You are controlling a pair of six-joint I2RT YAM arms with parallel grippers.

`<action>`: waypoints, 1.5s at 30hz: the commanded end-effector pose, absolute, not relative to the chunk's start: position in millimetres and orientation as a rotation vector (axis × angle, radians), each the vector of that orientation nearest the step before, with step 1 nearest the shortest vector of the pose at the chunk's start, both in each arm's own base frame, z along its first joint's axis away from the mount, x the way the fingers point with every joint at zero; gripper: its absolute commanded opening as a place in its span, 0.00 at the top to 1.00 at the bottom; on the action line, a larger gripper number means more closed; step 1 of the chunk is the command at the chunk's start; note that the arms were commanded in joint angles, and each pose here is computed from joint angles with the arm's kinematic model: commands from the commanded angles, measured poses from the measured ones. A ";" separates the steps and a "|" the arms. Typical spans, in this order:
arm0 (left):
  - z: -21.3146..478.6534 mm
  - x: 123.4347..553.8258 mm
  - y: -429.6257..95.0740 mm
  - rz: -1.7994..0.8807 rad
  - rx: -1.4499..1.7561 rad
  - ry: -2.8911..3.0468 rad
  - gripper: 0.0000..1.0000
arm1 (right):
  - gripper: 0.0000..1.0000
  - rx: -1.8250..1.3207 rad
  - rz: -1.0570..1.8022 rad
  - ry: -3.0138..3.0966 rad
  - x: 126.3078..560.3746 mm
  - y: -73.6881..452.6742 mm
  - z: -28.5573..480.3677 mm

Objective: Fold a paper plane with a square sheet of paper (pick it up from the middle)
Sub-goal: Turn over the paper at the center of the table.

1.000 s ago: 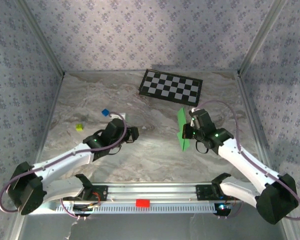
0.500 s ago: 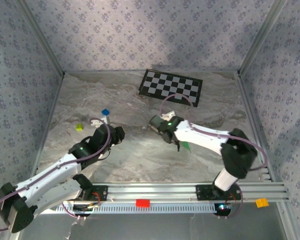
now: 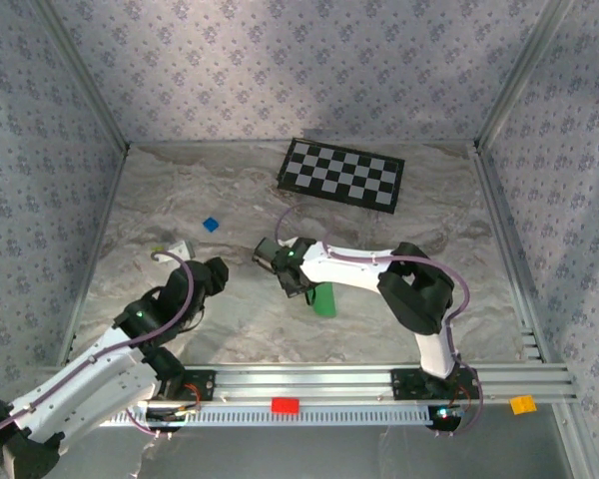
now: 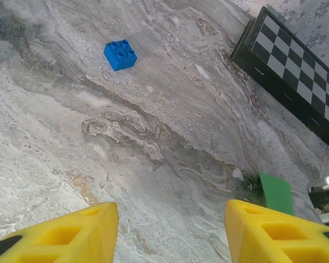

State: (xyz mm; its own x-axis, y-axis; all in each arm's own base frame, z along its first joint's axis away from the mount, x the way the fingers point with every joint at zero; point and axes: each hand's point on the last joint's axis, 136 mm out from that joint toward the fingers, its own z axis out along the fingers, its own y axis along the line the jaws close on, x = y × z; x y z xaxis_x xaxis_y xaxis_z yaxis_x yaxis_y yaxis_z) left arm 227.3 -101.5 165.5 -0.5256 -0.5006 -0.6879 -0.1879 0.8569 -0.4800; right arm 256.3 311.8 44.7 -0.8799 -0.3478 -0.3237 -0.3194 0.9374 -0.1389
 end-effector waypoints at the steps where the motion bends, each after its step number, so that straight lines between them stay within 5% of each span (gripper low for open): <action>1: 156.6 225.8 -96.0 -0.386 -0.504 2.149 0.46 | 0.79 -0.419 0.171 2.794 254.6 339.7 50.6; 5: 151.1 227.8 -105.3 -0.392 -0.470 2.189 0.46 | 0.60 -0.395 0.470 2.746 255.8 352.7 70.8; 10: 144.9 233.6 -128.5 -0.422 -0.378 2.264 0.46 | 0.53 -0.312 0.776 2.676 251.8 336.6 93.4; 17: 130.2 242.7 -175.6 -0.547 -0.228 2.403 0.47 | 0.79 -0.025 1.036 2.633 258.2 280.9 85.2; 22: 113.1 245.5 -214.9 -0.708 -0.147 2.513 0.48 | 0.89 0.051 1.138 2.642 253.2 261.7 70.9; 45: 78.5 252.8 -260.1 -1.007 -0.221 2.678 0.51 | 0.94 0.081 1.170 2.756 247.1 256.5 20.8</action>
